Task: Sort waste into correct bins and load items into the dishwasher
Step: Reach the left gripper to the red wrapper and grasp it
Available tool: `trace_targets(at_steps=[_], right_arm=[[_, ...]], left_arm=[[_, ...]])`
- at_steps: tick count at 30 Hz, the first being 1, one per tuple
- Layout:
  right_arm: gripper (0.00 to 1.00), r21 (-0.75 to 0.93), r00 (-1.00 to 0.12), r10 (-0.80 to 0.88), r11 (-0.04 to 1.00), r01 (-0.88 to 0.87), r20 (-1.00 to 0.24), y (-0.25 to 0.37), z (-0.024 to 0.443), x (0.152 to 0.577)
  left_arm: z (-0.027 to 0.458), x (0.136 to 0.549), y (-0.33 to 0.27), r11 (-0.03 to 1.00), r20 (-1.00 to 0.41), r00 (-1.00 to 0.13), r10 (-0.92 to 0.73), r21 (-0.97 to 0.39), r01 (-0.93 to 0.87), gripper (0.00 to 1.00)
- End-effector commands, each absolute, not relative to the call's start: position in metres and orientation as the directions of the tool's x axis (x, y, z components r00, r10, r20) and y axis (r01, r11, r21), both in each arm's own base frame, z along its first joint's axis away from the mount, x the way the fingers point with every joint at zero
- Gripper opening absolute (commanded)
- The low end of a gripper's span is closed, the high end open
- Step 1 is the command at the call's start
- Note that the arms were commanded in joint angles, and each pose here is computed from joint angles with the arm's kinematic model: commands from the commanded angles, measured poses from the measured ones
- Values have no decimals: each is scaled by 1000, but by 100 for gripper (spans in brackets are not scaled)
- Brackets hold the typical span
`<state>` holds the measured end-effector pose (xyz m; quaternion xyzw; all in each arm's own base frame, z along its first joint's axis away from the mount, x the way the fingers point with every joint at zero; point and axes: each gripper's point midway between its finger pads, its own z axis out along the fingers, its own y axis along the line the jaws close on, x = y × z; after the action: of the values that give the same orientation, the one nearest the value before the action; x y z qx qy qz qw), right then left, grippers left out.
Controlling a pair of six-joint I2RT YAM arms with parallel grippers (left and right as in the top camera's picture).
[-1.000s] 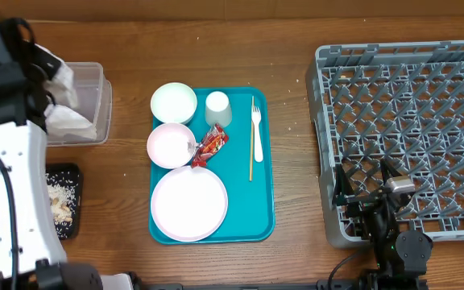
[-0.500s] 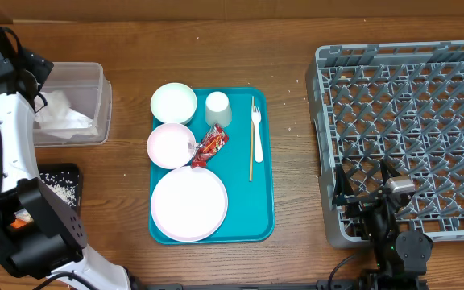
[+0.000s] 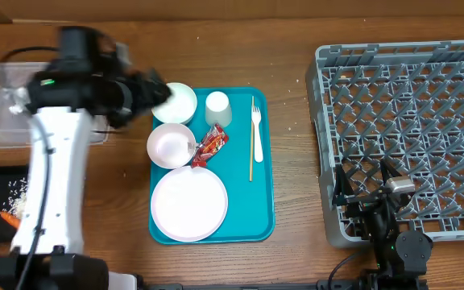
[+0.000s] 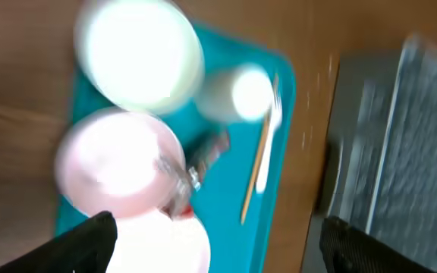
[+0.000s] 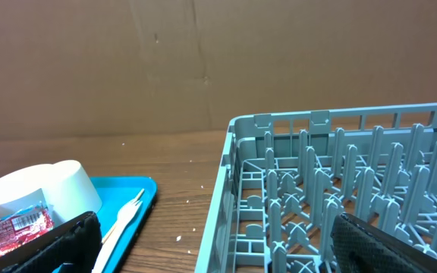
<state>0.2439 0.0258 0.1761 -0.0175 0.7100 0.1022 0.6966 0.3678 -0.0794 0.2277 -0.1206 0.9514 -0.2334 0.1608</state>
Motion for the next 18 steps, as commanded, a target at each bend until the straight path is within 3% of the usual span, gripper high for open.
trace_targets(at_steps=[1, 7, 13, 18], right_arm=[[100, 122, -26, 120, 979, -164, -992, 25, 174, 244], [100, 123, -26, 120, 979, -164, -992, 25, 174, 244], [100, 123, -26, 120, 979, -164, -992, 25, 174, 244], [100, 122, -26, 120, 979, -164, -992, 25, 174, 244]], left_arm=[[186, 346, -126, 943, -200, -979, -43, -332, 27, 89], [128, 325, -163, 983, -91, -985, 146, -97, 155, 89], [110, 318, -135, 975, -40, -989, 144, 177, 135, 88], [102, 313, -130, 972, -19, -991, 136, 195, 130, 87]])
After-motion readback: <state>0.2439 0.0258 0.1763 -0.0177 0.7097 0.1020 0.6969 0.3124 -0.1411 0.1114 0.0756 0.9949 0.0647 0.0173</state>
